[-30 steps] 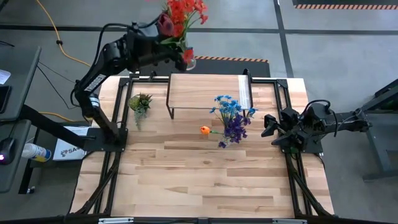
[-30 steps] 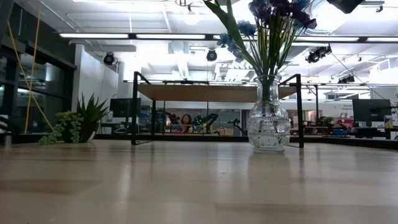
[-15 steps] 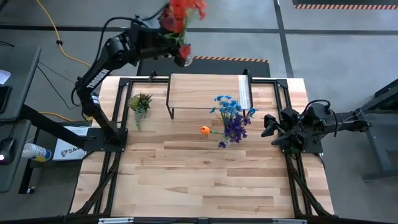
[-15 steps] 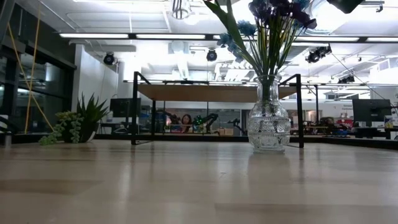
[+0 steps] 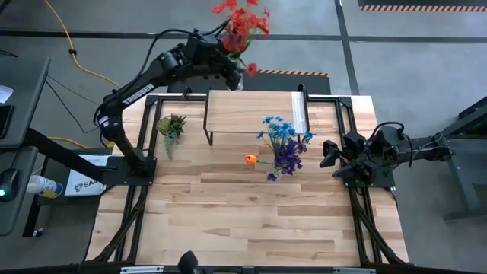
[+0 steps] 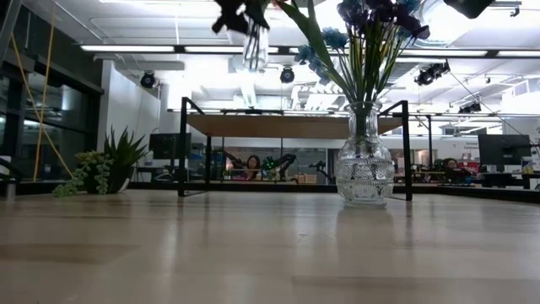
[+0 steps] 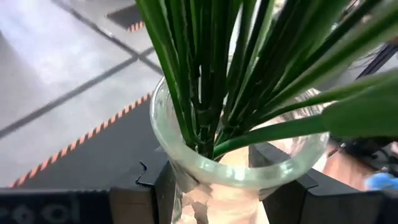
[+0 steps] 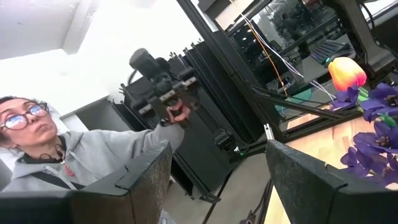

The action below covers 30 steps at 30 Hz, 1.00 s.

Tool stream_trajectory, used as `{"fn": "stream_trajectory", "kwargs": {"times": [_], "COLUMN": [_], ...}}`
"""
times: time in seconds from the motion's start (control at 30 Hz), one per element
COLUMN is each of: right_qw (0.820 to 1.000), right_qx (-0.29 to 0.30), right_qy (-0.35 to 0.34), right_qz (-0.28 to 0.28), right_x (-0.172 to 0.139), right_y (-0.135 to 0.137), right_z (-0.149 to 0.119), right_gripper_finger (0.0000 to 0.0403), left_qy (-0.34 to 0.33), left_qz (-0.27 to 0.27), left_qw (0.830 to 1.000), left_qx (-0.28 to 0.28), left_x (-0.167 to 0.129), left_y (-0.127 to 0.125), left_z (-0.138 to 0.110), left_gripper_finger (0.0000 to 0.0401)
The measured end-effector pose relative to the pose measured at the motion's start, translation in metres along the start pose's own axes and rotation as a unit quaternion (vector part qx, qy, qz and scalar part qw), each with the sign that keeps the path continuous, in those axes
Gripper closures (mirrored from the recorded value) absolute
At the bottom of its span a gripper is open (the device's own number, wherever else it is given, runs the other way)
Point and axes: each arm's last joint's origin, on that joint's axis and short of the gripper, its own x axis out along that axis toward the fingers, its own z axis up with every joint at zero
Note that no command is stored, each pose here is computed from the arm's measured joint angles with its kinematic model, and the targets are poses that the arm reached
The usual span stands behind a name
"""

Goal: Pick and place flowers into a vace then onto a shelf
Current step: Put the bottom transparent vase with flowers on the shelf

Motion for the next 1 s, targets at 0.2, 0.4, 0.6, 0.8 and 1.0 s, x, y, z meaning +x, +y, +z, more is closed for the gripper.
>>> {"fn": "stream_trajectory", "kwargs": {"times": [0.2, 0.4, 0.6, 0.8, 1.0], "right_qw": [1.0, 1.0, 1.0, 1.0, 1.0], "right_qx": [0.015, 0.008, 0.011, 0.012, 0.012], "right_qy": [0.0, 0.001, 0.002, 0.002, -0.001], "right_qz": [0.0, -0.001, -0.001, -0.003, -0.007], "right_x": [0.0, 0.0, 0.0, 0.0, 0.0], "right_y": [0.0, 0.0, 0.0, -0.001, -0.001], "right_z": [0.0, 0.0, 0.0, -0.001, 0.0], "right_gripper_finger": [0.0151, 0.0151, 0.0151, 0.0151, 0.015], "left_qy": [0.035, 0.04, 0.021, 0.006, -0.016], "left_qz": [0.017, 0.004, -0.001, -0.001, 0.002], "left_qw": [0.999, 0.999, 1.0, 1.0, 1.0], "left_qx": [-0.007, -0.003, 0.005, 0.006, 0.006], "left_x": [0.023, 0.041, 0.049, 0.046, 0.038], "left_y": [0.014, 0.015, 0.016, 0.018, 0.021], "left_z": [-0.021, -0.04, -0.053, -0.071, -0.09], "left_gripper_finger": [0.0191, 0.0191, 0.0191, 0.0191, 0.0191]}}
